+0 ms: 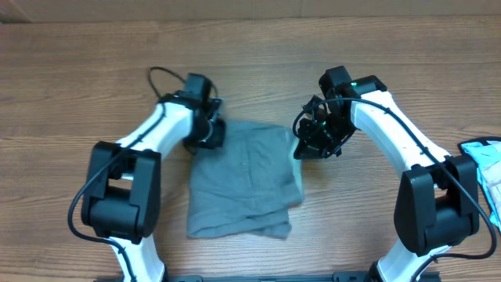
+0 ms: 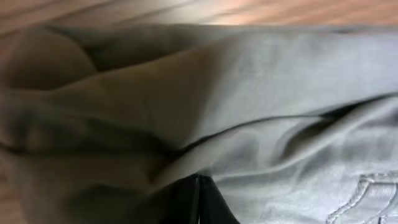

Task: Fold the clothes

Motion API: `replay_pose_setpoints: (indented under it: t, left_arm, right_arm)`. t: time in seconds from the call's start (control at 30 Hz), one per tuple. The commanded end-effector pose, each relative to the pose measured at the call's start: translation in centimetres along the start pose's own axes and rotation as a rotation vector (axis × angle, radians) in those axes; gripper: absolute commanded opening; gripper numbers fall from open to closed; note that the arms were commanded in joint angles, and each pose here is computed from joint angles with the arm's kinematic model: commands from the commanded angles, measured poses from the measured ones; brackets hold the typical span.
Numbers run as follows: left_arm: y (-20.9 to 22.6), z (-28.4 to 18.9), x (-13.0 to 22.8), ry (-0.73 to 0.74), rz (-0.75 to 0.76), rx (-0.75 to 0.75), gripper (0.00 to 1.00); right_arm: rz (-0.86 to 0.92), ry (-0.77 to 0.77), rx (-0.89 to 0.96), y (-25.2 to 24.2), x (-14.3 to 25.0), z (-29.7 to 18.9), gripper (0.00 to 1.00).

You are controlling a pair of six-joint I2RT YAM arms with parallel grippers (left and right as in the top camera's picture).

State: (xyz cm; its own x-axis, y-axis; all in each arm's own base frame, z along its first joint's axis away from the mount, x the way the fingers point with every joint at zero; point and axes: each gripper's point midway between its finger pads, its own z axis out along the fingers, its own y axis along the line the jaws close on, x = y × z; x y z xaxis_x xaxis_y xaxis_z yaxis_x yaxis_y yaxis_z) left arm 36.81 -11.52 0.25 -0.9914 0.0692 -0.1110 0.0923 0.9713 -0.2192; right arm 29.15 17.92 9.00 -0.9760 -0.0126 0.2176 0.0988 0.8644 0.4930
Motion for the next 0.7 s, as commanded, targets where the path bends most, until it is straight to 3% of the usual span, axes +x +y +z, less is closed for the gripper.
replay_pose_setpoints:
  t: [0.0,0.1,0.23,0.43,0.67]
  left_arm:
    - [8.1,0.8,2.2,0.076,-0.293,-0.180,0.04]
    - [8.3,0.3,2.9,0.109,-0.392,-0.070,0.04]
    - [6.6,0.1,3.8,0.164,-0.418,0.030,0.04]
    - [3.3,-0.5,4.2,0.191,-0.356,0.111,0.04]
    - [2.8,-3.1,2.8,0.099,-0.308,0.121,0.04]
  right_arm:
    - [-0.068,-0.007,-0.018,1.9,0.5,0.2,0.08]
    - [-0.099,-0.001,-0.015,3.1,1.0,1.7,0.15]
    - [-0.109,-0.005,-0.023,5.2,1.8,4.7,0.17]
    - [-0.066,0.015,-0.027,7.1,3.7,8.7,0.04]
    - [0.125,-0.022,0.135,1.8,4.1,10.5,0.04]
